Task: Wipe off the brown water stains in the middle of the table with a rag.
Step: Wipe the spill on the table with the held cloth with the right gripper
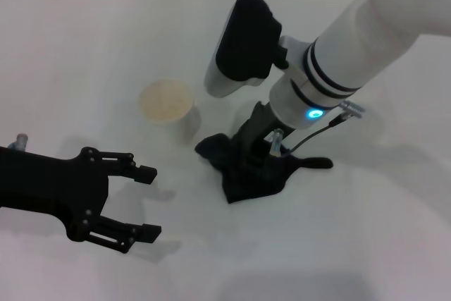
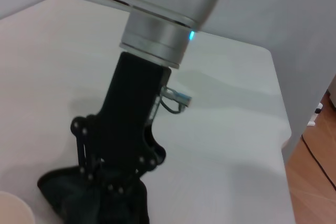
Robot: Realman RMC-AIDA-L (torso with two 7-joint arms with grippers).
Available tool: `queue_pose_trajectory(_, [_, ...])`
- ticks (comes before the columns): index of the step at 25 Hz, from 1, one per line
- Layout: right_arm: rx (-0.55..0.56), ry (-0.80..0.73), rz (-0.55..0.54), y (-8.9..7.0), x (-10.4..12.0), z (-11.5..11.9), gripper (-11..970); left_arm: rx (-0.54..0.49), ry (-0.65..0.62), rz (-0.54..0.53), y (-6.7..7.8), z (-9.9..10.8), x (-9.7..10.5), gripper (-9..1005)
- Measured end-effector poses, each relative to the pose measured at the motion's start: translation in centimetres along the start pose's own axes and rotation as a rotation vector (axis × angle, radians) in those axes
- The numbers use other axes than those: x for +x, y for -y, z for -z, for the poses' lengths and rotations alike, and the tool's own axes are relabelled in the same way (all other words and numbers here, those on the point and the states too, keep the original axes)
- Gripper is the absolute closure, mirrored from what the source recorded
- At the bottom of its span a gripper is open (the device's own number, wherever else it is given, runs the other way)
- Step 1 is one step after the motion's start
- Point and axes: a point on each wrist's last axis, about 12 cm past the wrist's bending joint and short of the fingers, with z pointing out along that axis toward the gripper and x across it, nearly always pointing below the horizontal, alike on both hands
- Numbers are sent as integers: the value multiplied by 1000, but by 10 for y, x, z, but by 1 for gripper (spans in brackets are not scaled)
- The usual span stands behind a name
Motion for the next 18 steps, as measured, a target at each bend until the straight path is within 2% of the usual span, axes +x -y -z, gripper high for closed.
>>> queue_pose_trajectory(5, [23, 13, 15, 6, 2, -4, 878, -3, 1, -1, 0, 0, 0, 102])
queue_pose_trajectory(12, [177, -25, 45, 35, 13, 2, 879, -12, 4, 5, 0, 0, 2, 102])
queue_pose_trajectory(15, [198, -30, 50, 38, 15, 2, 879, -13, 5, 8, 0, 0, 2, 102])
queue_pose_trajectory(18, [183, -41, 67, 34, 14, 1, 879, -15, 5, 9, 0, 0, 2, 102])
